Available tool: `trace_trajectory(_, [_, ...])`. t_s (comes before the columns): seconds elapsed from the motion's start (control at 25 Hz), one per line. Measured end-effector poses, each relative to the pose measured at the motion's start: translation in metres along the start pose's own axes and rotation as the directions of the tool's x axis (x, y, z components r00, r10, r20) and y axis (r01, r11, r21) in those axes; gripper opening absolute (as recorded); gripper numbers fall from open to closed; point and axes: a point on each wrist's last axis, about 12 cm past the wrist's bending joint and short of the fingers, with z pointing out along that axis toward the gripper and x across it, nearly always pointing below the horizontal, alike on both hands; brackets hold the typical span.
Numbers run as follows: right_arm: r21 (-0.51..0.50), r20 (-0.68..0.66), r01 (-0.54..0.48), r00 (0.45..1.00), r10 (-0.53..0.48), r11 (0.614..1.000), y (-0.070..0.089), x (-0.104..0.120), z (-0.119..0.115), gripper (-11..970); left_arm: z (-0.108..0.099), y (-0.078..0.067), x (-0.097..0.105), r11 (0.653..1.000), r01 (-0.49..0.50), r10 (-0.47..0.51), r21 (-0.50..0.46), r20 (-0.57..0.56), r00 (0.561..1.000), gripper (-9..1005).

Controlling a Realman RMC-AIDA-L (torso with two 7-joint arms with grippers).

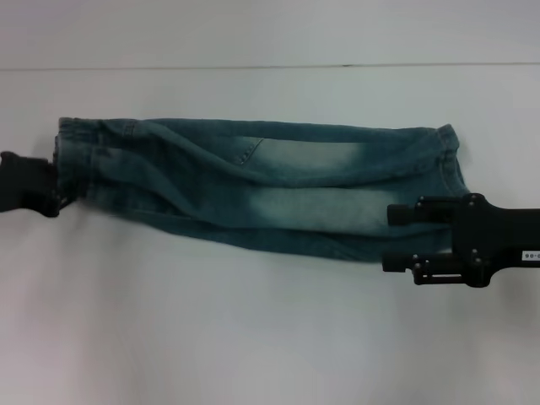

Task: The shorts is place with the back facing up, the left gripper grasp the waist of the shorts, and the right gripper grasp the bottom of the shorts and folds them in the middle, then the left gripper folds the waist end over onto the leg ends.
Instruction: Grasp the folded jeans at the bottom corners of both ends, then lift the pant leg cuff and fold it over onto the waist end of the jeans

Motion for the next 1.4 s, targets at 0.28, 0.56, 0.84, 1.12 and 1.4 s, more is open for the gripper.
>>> trace_trajectory(0.28, [0.01,0.008,0.008,1.0,-0.008,1.0,0.0,0.002,-0.002,743,-0.008,-0.003,-0.013,0.999,-0.026,0.026,0.032,0.016,1.0,246])
trace_trajectory(0.56, [0.069,0.028,-0.003,1.0,0.001,0.998,-0.003,0.007,-0.005,722,-0.007,-0.002,-0.021,0.999,-0.013,0.013,0.047,-0.005,1.0,49])
trace_trajectory(0.84, [0.175,0.108,0.005,0.994,-0.024,0.985,-0.013,0.015,0.0,634,-0.01,0.002,-0.05,0.997,-0.018,0.023,0.08,-0.057,0.998,49])
trace_trajectory(1.12, [0.321,0.163,-0.019,0.986,-0.036,0.947,-0.031,0.028,0.02,291,-0.018,0.008,-0.108,0.99,-0.018,0.026,0.142,-0.056,0.998,49])
trace_trajectory(1.4, [0.42,0.159,0.018,0.983,-0.093,0.907,-0.044,0.036,0.061,138,-0.022,0.004,-0.175,0.979,-0.073,0.091,0.191,-0.09,0.992,49])
